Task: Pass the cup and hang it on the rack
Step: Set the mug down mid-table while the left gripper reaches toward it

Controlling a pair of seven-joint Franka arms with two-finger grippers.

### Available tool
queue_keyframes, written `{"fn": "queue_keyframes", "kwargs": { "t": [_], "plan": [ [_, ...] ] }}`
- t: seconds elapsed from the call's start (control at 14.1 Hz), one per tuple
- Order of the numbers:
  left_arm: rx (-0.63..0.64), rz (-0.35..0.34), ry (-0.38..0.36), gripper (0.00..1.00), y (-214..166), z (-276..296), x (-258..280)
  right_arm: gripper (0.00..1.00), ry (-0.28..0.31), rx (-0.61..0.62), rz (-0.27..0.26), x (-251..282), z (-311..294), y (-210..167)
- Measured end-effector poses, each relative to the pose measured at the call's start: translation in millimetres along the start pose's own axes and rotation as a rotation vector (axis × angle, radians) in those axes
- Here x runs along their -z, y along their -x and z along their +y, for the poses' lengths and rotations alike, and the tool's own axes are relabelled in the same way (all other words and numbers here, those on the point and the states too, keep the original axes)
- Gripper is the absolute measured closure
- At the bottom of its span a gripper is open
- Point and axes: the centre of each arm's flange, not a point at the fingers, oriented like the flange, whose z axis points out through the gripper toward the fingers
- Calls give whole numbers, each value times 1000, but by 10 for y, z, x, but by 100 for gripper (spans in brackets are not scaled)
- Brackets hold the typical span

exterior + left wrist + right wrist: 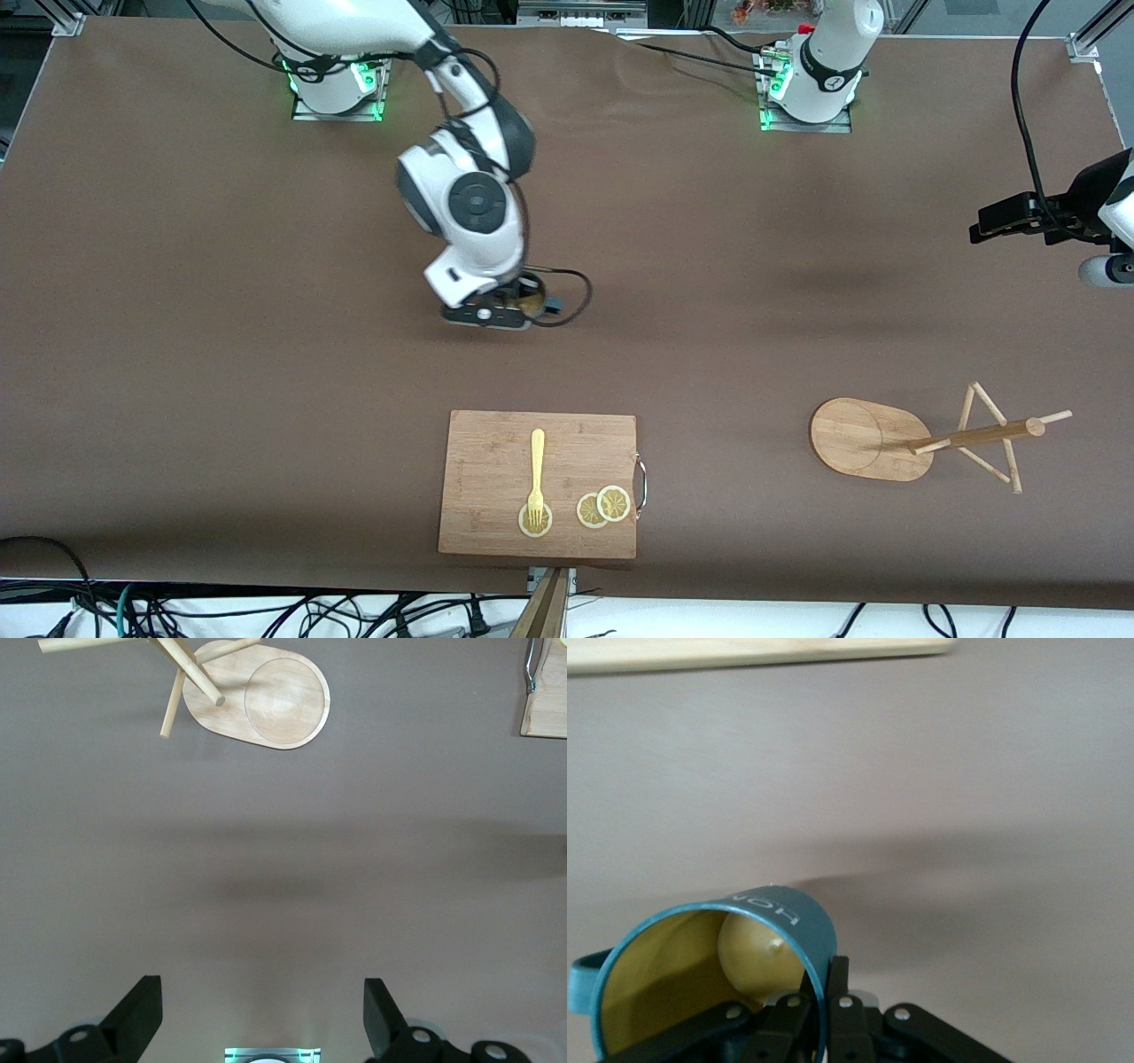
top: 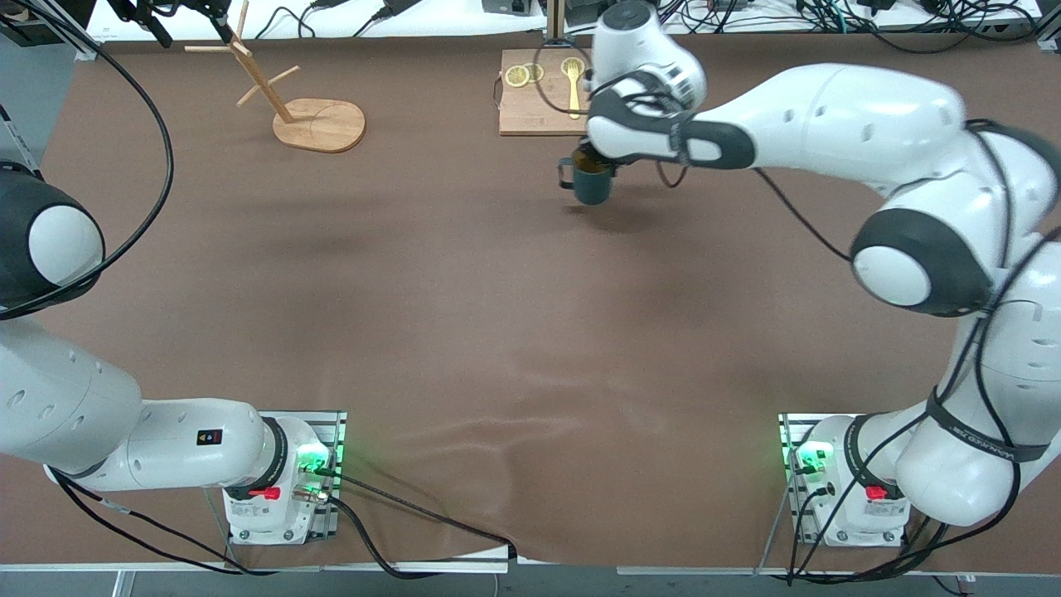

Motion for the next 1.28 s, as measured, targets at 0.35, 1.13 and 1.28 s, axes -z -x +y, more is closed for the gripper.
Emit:
{"fn": "queue_keyframes", "kwargs": {
  "t": [0.35,1.13,1.28],
  "plan": [
    [1,0,0,0,0,-3,0,92,-114,-90,71,-554,-569,194],
    [-10,-27,0,0,-100,40,-151,0,-98,-104,43,877,238,-638],
    [-48,-28,-6,0,-101,241,-167,0,-91,-2,-15,1281,822,-917]
  ]
}}
